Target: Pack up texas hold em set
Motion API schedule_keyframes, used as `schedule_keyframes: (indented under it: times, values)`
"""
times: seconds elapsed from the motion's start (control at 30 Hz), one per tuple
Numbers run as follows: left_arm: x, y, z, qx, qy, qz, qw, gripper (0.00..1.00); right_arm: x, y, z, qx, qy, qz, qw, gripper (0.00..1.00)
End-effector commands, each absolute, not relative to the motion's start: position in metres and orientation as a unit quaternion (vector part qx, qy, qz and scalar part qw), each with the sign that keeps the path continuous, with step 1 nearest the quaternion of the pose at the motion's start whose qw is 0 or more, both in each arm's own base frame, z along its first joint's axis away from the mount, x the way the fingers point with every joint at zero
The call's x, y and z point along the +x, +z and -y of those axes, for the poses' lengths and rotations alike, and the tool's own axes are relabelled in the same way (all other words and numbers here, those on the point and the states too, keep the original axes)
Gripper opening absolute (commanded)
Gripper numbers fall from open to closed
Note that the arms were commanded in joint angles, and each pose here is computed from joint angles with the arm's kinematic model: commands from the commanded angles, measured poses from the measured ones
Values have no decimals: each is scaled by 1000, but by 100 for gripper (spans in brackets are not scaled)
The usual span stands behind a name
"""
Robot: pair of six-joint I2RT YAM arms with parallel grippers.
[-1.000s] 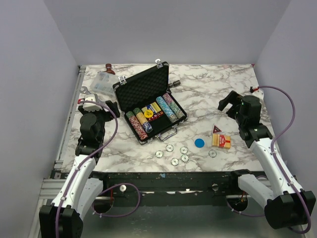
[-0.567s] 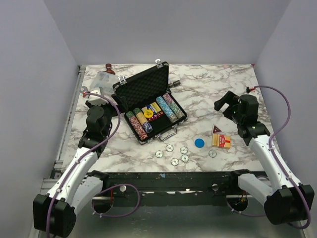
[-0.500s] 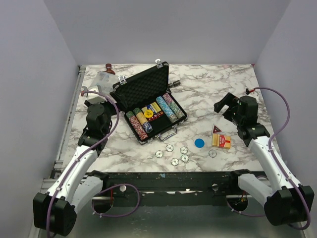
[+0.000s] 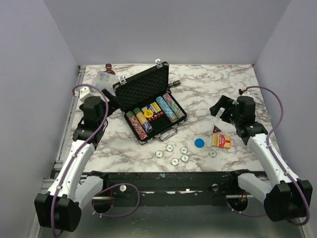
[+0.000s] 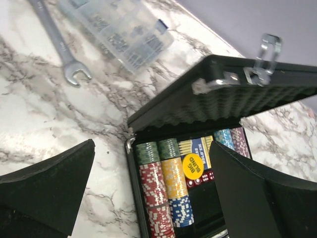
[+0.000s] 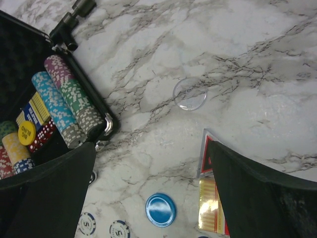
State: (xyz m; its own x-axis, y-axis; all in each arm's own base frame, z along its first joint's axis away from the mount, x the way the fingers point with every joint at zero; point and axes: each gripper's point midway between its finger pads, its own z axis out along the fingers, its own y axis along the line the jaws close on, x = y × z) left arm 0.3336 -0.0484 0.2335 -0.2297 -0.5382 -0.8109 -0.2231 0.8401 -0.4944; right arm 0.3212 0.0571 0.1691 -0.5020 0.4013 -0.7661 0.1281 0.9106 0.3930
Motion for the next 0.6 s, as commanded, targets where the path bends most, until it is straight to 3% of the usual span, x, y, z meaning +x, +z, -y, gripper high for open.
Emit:
schedule_keyframes:
  times: [0.0, 0.33, 0.57]
  values:
    - [318, 199, 32, -291, -171, -793, 506, 99, 316, 156, -75, 114, 175, -873, 441, 100]
    - [294, 180, 83, -187, -304, -807, 472, 98, 298, 123, -115, 78, 259, -891, 365, 100]
    - [260, 158, 147, -104, -343, -835, 418, 98, 277, 82, -161, 37, 225, -925, 303, 100]
